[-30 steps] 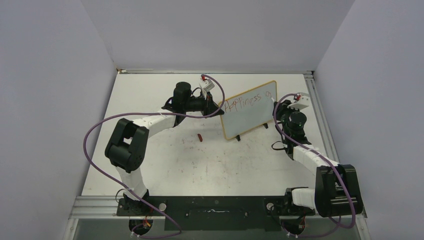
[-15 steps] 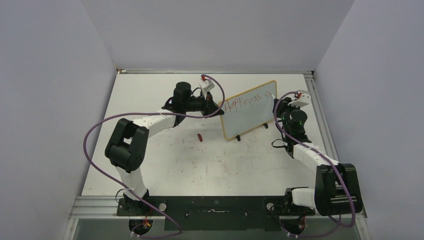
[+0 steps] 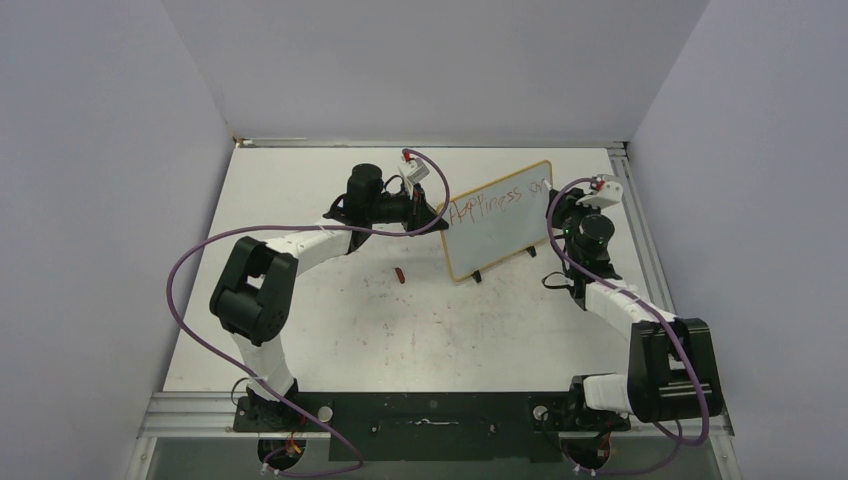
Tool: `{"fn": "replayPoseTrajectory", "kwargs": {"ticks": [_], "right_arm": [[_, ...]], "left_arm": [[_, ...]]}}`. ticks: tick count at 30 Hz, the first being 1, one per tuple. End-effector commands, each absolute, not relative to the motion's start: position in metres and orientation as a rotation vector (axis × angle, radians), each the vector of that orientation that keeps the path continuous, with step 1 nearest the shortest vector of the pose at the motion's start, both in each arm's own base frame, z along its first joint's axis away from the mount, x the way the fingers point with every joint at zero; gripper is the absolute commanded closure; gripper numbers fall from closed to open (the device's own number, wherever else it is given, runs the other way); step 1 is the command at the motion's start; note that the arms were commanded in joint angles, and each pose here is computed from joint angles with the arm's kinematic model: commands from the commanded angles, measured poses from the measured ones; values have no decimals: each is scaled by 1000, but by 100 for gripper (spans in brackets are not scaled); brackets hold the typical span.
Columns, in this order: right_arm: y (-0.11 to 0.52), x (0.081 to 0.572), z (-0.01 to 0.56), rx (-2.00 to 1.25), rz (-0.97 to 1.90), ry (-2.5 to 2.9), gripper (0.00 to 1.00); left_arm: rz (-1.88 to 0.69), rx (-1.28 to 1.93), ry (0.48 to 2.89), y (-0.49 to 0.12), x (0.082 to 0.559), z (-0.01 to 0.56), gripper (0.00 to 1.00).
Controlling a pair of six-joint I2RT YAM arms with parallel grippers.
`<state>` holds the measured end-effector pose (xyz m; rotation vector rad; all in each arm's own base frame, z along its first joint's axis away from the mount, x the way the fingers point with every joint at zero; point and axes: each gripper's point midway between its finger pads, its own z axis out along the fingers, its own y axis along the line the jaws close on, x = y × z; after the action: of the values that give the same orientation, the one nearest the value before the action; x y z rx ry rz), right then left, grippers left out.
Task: Write a sentence on the whiteboard
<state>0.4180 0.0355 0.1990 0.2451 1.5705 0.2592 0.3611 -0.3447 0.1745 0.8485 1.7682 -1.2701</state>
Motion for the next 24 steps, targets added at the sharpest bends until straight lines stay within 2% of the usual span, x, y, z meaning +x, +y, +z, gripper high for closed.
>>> {"fn": "replayPoseTrajectory", "kwargs": {"ticks": [1, 24], "right_arm": [[30, 428, 222, 245, 245, 1505, 95], [29, 412, 171, 267, 227, 1638, 95]], "left_arm": [[-1290, 911, 1685, -348, 353, 196, 100], [-1295, 908, 1685, -349, 353, 195, 100]]}}
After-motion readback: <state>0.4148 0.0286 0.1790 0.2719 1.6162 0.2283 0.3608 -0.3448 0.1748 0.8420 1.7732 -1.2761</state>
